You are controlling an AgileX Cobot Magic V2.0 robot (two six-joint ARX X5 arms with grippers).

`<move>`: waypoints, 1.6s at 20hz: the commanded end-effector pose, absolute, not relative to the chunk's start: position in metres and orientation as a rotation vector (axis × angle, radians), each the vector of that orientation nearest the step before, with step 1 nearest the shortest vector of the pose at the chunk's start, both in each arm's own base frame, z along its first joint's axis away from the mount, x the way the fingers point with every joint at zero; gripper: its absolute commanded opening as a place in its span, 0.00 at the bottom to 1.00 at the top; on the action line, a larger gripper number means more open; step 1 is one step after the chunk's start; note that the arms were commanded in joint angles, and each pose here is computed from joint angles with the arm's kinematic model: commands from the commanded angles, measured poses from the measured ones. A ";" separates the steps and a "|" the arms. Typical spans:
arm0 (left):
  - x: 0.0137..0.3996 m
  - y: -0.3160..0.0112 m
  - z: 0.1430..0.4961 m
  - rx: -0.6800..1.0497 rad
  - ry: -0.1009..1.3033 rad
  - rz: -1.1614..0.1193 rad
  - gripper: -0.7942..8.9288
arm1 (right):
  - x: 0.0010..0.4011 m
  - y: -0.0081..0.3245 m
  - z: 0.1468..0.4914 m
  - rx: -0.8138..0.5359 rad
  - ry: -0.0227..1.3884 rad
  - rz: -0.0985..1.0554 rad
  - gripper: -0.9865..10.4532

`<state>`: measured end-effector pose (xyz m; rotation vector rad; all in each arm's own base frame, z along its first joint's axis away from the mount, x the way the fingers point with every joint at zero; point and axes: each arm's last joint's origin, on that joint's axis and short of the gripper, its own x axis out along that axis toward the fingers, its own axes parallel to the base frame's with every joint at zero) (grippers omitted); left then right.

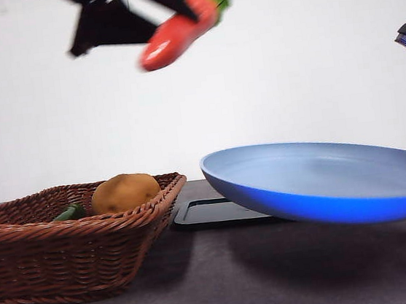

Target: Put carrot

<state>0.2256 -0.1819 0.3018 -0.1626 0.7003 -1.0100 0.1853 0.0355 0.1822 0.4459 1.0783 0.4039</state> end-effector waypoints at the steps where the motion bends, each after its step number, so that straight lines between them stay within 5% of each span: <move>1: 0.215 -0.215 0.297 -0.100 0.656 -1.028 0.21 | 0.188 0.037 0.186 0.450 1.060 0.413 0.09; 10: 0.205 -0.278 0.213 0.139 0.862 -0.992 0.21 | 0.187 0.036 0.185 0.451 1.072 0.410 0.09; 14: 0.207 -0.280 0.207 0.144 0.880 -0.987 0.39 | 0.187 0.036 0.185 0.451 1.075 0.410 0.09; 17: 0.207 -0.280 0.208 0.126 0.877 -0.983 0.40 | 0.186 0.036 0.185 0.454 1.090 0.405 0.09; 26: 0.191 -0.220 0.293 0.075 0.699 -0.893 0.40 | 0.196 0.035 0.188 0.442 1.118 0.303 0.09; 32: 0.150 -0.150 0.350 0.048 0.558 -0.766 0.40 | 0.266 0.043 0.199 0.425 1.145 0.277 0.09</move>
